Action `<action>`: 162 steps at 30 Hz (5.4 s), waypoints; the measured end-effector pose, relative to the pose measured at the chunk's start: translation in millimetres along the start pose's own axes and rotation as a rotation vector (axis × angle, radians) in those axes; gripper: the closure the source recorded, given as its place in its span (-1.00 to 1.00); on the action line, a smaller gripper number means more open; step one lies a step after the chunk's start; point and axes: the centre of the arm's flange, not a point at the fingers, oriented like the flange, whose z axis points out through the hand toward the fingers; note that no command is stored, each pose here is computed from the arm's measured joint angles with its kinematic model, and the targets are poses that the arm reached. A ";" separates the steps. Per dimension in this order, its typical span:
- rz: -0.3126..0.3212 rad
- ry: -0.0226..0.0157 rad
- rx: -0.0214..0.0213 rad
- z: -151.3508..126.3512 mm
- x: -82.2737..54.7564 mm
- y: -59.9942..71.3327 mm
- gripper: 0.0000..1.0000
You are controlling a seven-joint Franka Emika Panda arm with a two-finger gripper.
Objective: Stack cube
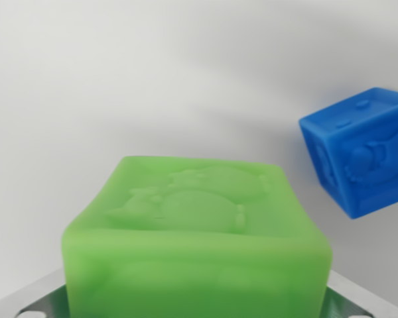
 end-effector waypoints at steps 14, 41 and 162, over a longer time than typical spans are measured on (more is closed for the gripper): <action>-0.089 -0.0007 -0.0004 0.6 21.3 15.4 1.00; -0.260 -0.0007 -0.0007 1.9 62.6 44.9 1.00; -0.335 -0.0014 -0.0013 -57.2 80.9 58.1 -1.00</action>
